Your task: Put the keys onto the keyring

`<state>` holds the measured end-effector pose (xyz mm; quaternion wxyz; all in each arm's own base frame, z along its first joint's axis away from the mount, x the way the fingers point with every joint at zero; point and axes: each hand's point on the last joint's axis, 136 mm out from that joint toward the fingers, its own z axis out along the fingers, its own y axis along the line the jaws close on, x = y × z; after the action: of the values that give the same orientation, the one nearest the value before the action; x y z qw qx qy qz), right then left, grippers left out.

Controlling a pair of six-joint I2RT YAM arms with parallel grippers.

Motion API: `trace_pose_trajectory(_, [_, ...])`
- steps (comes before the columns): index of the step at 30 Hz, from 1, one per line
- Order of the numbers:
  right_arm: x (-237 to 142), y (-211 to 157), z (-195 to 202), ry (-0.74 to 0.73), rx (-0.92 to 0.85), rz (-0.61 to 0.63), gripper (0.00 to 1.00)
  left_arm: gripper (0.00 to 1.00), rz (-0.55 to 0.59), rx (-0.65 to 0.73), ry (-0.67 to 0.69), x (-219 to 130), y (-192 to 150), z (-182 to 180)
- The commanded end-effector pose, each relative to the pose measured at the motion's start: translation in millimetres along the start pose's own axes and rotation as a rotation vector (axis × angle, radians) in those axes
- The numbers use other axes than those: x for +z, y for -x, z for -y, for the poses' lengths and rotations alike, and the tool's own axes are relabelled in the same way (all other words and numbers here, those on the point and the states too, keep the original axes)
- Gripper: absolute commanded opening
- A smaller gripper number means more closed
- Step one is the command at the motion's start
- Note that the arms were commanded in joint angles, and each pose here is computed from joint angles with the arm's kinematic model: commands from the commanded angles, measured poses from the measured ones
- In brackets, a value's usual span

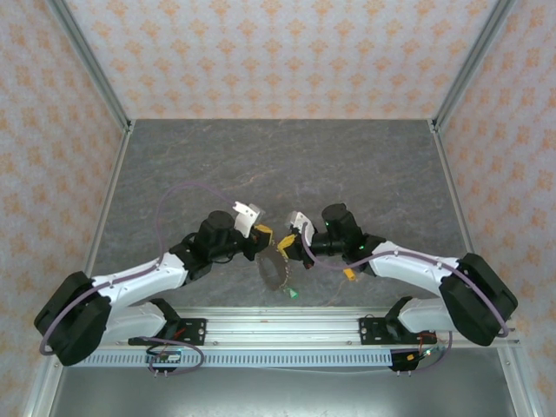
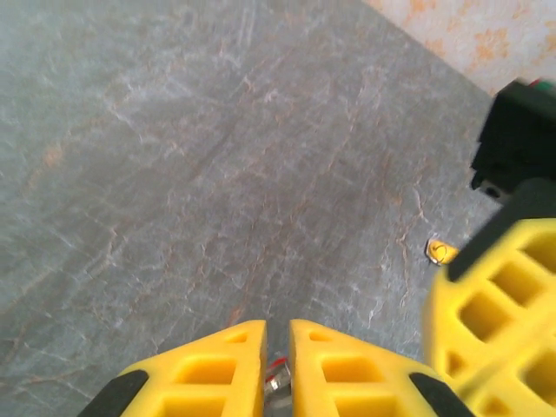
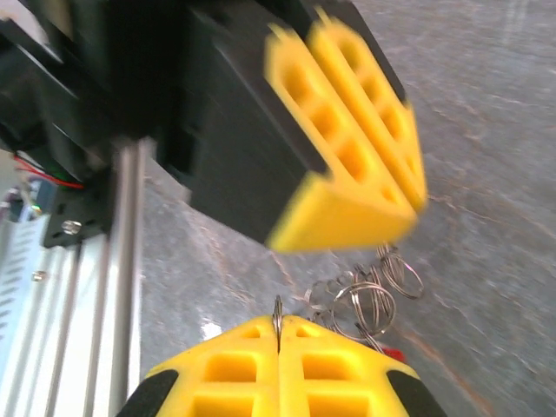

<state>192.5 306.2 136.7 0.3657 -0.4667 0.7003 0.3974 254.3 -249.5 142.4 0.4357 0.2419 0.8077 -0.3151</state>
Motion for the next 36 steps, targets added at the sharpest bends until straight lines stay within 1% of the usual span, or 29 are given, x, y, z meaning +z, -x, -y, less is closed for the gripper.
trace_pose_trajectory(1, [-11.0, 26.9, 11.2, -0.102, -0.116, 0.094, 0.0, 0.18, 0.094, 0.098, 0.01, -14.3, 20.4, 3.5])
trace_pose_trajectory(5, [-15.0, 26.4, 7.0, -0.08, -0.166, 0.109, 0.0, 0.24, 0.115, 0.228, -0.08, -24.2, 22.6, 22.5])
trace_pose_trajectory(10, [-20.8, 27.0, 3.9, -0.076, -0.264, 0.124, 0.0, 0.24, 0.026, 0.361, -0.172, -24.0, 4.6, 36.2])
trace_pose_trajectory(12, [-21.1, 23.7, 2.9, -0.063, -0.289, 0.1, 0.0, 0.24, 0.014, 0.394, -0.21, -23.4, -0.9, 41.2])
trace_pose_trajectory(16, [-20.1, 21.5, -2.3, -0.013, -0.329, 0.076, 0.0, 0.24, -0.009, 0.431, -0.239, -18.3, -4.6, 43.7])
trace_pose_trajectory(19, [-19.9, 24.6, -7.3, 0.023, -0.347, 0.076, 0.0, 0.24, 0.01, 0.458, -0.254, -16.0, -0.6, 46.5])
trace_pose_trajectory(20, [-16.0, 20.7, -7.6, 0.043, -0.34, 0.059, 0.0, 0.24, 0.006, 0.468, -0.262, -15.0, -0.9, 47.4])
trace_pose_trajectory(23, [-14.2, 23.6, -10.1, 0.073, -0.344, 0.061, 0.0, 0.25, -0.025, 0.488, -0.275, -12.1, -7.2, 47.3])
trace_pose_trajectory(27, [-12.2, 24.1, -10.4, 0.1, -0.337, 0.061, 0.0, 0.26, -0.016, 0.493, -0.294, -11.1, -7.0, 50.2])
trace_pose_trajectory(30, [-11.2, 26.2, -8.5, 0.105, -0.338, 0.064, 0.0, 0.26, -0.056, 0.502, -0.317, -10.7, -15.0, 51.8])
trace_pose_trajectory(32, [-10.4, 27.0, -8.4, 0.115, -0.335, 0.065, 0.0, 0.27, -0.074, 0.503, -0.317, -9.9, -20.0, 50.2])
trace_pose_trajectory(36, [-10.2, 31.0, -11.2, 0.137, -0.333, 0.076, 0.0, 0.27, -0.049, 0.497, -0.29, -5.9, -14.9, 46.6])
